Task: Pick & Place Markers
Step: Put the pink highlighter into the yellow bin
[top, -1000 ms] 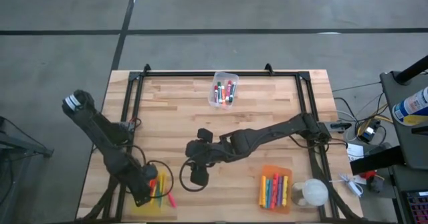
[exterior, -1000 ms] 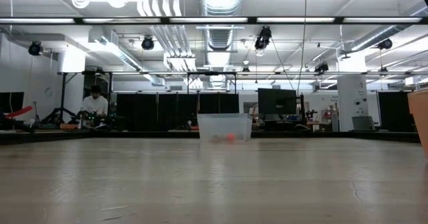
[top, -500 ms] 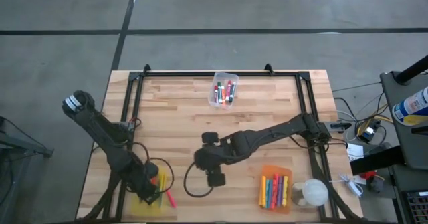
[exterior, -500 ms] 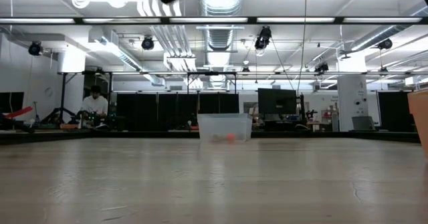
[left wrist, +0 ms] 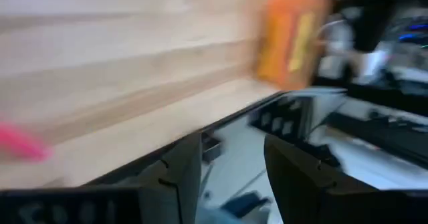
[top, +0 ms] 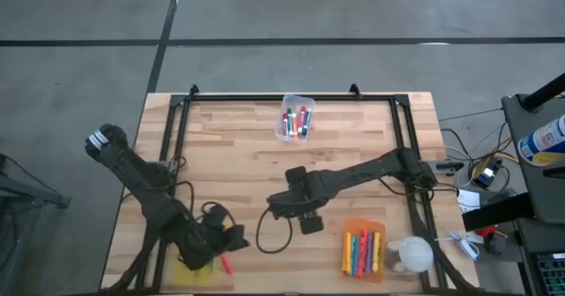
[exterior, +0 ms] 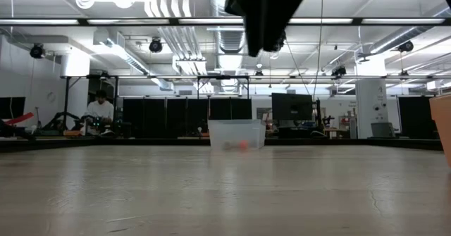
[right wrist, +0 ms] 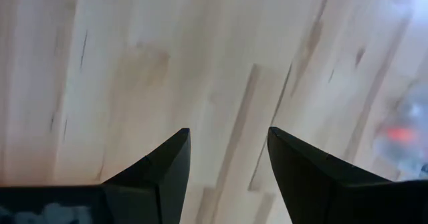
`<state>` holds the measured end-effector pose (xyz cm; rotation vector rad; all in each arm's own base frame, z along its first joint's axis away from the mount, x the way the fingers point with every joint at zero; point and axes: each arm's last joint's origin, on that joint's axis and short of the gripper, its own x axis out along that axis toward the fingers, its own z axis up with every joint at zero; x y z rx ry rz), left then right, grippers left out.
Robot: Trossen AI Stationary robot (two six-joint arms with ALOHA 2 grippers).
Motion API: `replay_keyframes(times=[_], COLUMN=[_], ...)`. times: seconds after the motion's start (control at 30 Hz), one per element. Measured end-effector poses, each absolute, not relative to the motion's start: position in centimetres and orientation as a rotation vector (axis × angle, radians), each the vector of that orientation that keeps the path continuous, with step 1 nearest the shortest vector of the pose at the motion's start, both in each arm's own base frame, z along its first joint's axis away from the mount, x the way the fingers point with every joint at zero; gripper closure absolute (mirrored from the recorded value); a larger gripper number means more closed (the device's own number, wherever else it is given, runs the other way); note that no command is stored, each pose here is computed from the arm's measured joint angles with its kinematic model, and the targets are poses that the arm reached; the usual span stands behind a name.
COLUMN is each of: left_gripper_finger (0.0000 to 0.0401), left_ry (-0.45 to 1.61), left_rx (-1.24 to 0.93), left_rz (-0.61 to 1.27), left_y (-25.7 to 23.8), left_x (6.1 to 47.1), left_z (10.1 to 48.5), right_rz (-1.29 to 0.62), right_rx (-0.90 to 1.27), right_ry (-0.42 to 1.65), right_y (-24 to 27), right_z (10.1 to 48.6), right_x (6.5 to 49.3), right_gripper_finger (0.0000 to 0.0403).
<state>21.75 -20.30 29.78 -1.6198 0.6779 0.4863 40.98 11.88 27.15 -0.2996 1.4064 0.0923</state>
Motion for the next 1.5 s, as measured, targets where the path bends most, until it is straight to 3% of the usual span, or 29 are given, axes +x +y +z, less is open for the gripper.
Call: replay_keyframes(times=[0.23, 0.5, 0.73, 1.13, 1.5], left_gripper_finger=[0.0245, 0.0245, 0.0245, 0.0245, 0.0245], left_ry=[0.576, 0.842, 1.077, 1.337, 1.357], left_rx=[-1.578, -1.524, -1.450, -1.344, -1.348], left_rz=[0.489, 0.608, 0.920, 1.243, 1.307], left_y=[-22.9, -26.3, -26.0, -24.9, -25.2], left_x=[26.7, 31.1, 31.0, 28.9, 29.1], left_z=[31.0, 26.8, 22.5, 21.6, 20.4], right_rz=[0.080, 0.042, 0.025, 0.022, 0.044], right_rx=[-0.294, -0.249, -0.171, -0.150, -0.165], right_ry=[1.503, 1.434, 1.275, 1.232, 1.194], right_y=[11.3, 9.4, 8.3, 8.1, 8.2], right_z=[28.1, 28.9, 30.2, 31.0, 31.0], right_x=[37.5, 32.0, 28.9, 28.2, 28.7], right_gripper_finger=[0.0211, 0.0211, 0.0211, 0.0211, 0.0211])
